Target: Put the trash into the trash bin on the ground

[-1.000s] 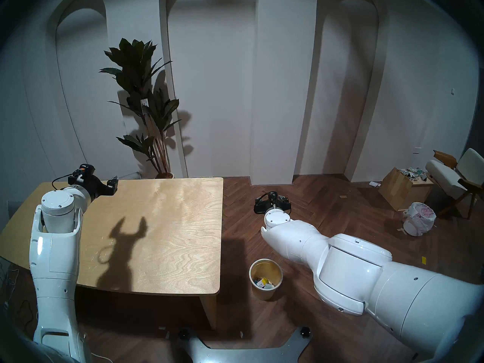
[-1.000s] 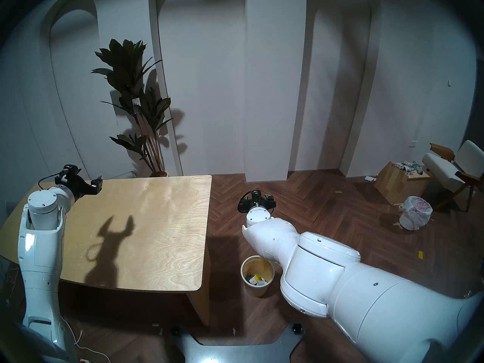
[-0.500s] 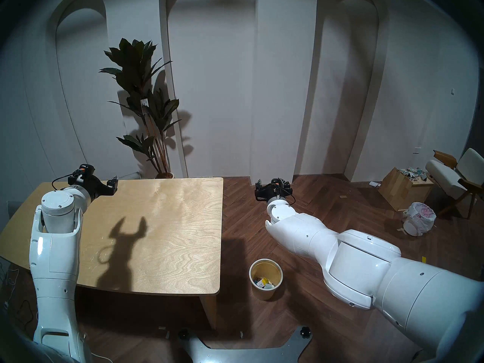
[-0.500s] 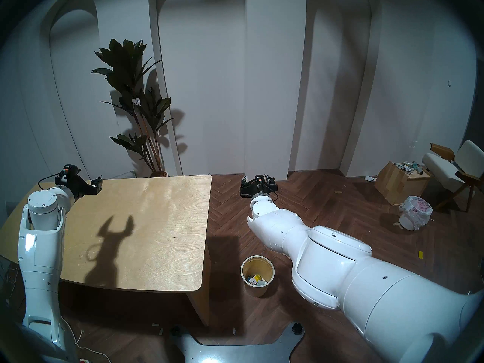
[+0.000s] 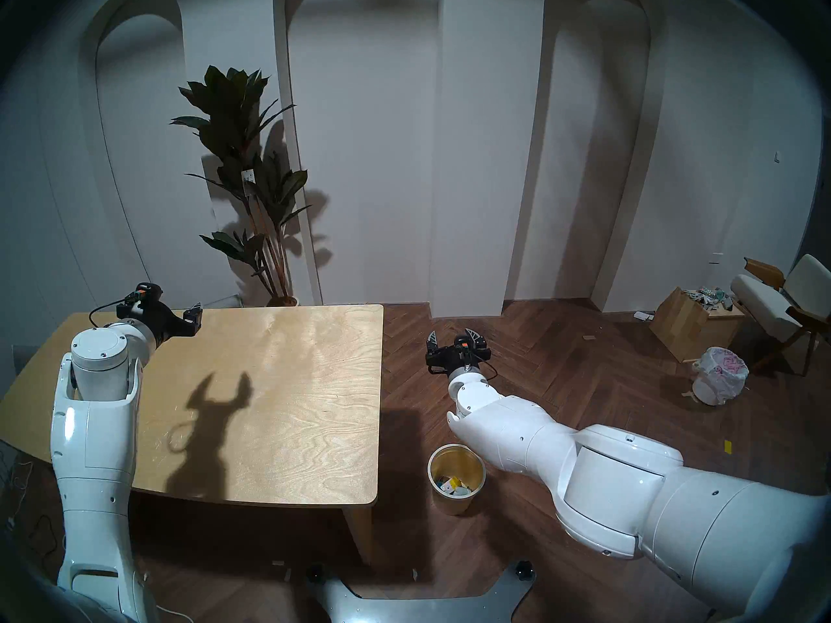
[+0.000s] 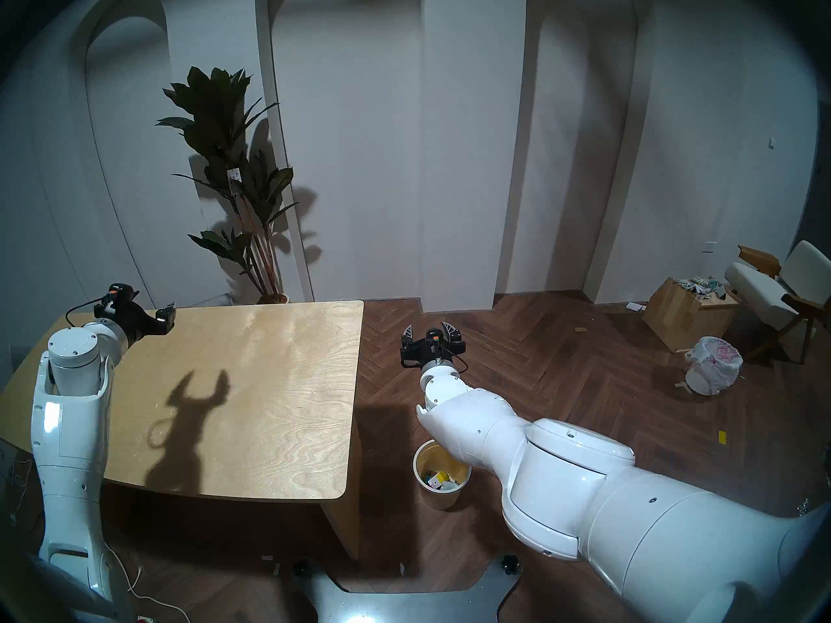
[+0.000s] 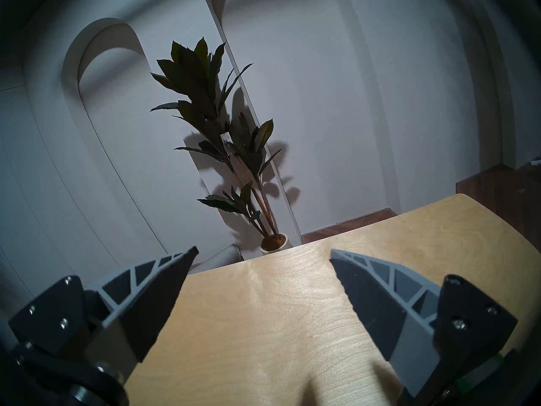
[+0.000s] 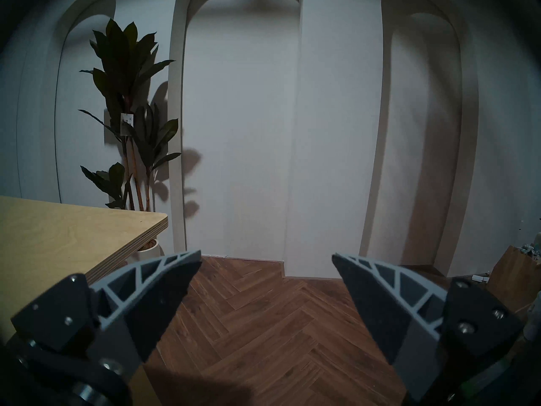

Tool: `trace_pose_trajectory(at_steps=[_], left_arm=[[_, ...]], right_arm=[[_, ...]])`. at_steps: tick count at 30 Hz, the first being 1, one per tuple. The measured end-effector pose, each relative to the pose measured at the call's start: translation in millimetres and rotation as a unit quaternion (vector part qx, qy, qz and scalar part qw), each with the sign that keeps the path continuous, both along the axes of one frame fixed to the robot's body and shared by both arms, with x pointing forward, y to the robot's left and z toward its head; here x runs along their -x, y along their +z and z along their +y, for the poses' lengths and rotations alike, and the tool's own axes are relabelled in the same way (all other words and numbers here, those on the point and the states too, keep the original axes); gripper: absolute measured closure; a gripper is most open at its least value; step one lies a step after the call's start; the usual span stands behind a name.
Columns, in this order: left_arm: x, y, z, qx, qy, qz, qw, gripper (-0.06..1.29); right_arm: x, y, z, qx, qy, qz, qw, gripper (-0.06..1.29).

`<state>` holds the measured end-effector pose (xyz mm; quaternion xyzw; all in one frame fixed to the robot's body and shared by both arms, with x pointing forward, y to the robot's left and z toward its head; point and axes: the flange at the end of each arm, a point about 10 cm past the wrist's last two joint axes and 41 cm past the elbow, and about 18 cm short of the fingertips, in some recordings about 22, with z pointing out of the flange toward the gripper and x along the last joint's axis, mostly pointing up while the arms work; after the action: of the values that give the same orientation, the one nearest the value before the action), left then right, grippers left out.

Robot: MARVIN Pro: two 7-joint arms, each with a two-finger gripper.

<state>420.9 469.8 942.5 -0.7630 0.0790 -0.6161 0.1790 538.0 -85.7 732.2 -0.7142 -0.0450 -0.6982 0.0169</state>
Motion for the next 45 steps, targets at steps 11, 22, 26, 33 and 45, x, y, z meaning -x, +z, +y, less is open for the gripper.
trace_pose_trajectory(at_steps=[11,22,26,33,45], left_arm=[[0.0,-0.4,0.3,0.002,0.001,-0.001,1.0,0.02],[-0.1,-0.6,0.4,0.003,0.002,-0.001,1.0,0.02],[-0.1,-0.7,0.4,0.003,0.002,-0.001,1.0,0.02],[-0.1,-0.8,0.4,0.004,0.003,-0.002,1.0,0.02],[-0.2,-0.9,0.3,0.005,0.003,-0.002,1.0,0.02]], right_arm=[[13.8,-6.5,1.1,-0.01,-0.001,-0.025,0.9996,0.03],[9.2,11.1,-10.1,-0.02,-0.011,-0.074,0.997,0.03],[8.7,15.3,-11.5,-0.023,-0.011,-0.085,0.9961,0.03],[9.5,24.6,-12.8,-0.031,-0.008,-0.109,0.9936,0.03],[18.3,36.8,-12.3,-0.047,0.004,-0.142,0.9888,0.02]])
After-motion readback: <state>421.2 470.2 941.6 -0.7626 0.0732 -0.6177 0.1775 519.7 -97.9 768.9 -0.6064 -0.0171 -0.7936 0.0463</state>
